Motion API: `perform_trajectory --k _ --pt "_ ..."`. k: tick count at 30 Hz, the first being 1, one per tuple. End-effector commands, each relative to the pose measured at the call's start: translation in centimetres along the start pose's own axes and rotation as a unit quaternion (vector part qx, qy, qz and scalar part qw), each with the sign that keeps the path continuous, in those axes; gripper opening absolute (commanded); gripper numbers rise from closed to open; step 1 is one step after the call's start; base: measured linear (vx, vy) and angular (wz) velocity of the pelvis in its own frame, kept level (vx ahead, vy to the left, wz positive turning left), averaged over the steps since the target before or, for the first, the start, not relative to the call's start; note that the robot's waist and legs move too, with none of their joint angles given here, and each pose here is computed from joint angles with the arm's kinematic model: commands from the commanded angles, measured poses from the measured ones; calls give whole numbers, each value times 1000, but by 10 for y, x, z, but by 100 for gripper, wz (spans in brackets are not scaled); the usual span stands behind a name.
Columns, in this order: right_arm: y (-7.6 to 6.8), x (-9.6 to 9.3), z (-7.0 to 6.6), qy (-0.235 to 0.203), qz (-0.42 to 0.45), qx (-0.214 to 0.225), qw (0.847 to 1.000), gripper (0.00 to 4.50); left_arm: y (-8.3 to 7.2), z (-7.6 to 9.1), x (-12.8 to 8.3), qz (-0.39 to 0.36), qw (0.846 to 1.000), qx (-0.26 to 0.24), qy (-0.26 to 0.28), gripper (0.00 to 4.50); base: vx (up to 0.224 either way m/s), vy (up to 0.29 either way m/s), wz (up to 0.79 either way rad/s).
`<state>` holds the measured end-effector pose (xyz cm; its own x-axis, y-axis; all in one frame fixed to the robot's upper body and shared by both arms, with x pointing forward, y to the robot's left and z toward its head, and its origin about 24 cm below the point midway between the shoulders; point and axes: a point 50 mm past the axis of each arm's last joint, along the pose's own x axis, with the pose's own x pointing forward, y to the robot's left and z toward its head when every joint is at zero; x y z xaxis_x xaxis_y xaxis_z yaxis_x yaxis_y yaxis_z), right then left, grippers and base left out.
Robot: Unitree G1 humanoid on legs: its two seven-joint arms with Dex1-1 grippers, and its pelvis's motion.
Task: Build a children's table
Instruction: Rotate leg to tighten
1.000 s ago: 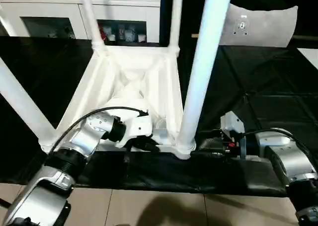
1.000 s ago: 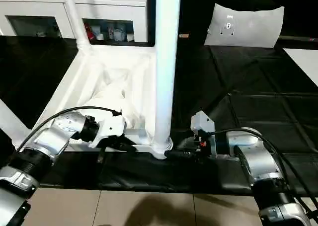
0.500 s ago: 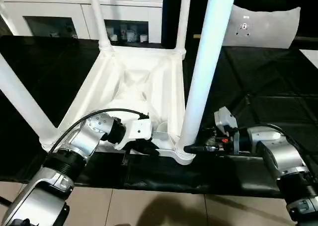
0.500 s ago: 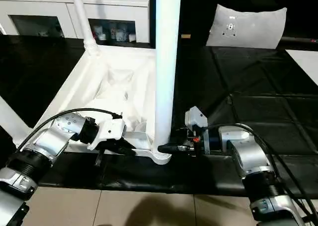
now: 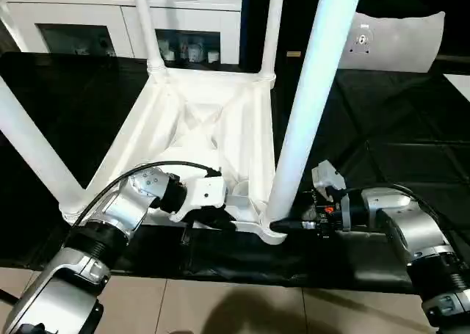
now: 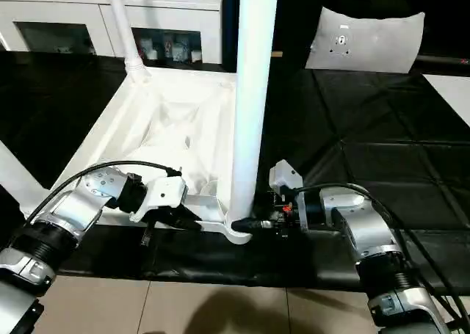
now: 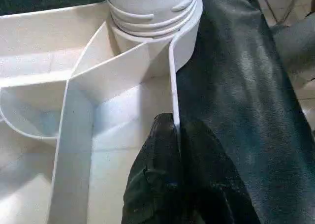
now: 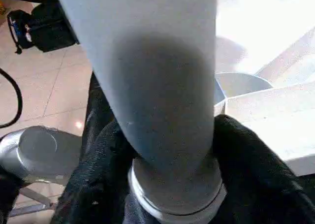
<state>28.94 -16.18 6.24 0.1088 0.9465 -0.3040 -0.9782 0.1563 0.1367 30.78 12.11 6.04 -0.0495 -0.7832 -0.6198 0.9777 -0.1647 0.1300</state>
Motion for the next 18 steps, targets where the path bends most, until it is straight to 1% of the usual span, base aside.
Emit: perform_trajectory --k 1,3,12,16,17,18 --pt "6 4 0 -6 33 1 999 233 -6 3 12 -36 999 23 10 0 0 0 0" --pt "7 4 0 -7 37 0 999 217 -6 3 11 -35 999 22 10 0 0 0 0" --pt "13 8 -2 -11 43 -12 999 204 -5 3 12 -25 1000 14 6 0 0 0 0" --pt "18 18 -4 -33 17 1 999 200 1 6 14 14 1000 -21 -12 0 0 0 0" --pt "18 24 -4 -44 -7 21 999 200 5 10 15 35 998 -43 -25 0 0 0 0" --pt "17 28 -3 -50 -27 30 998 200 7 12 16 42 998 -49 -28 0 0 0 0"
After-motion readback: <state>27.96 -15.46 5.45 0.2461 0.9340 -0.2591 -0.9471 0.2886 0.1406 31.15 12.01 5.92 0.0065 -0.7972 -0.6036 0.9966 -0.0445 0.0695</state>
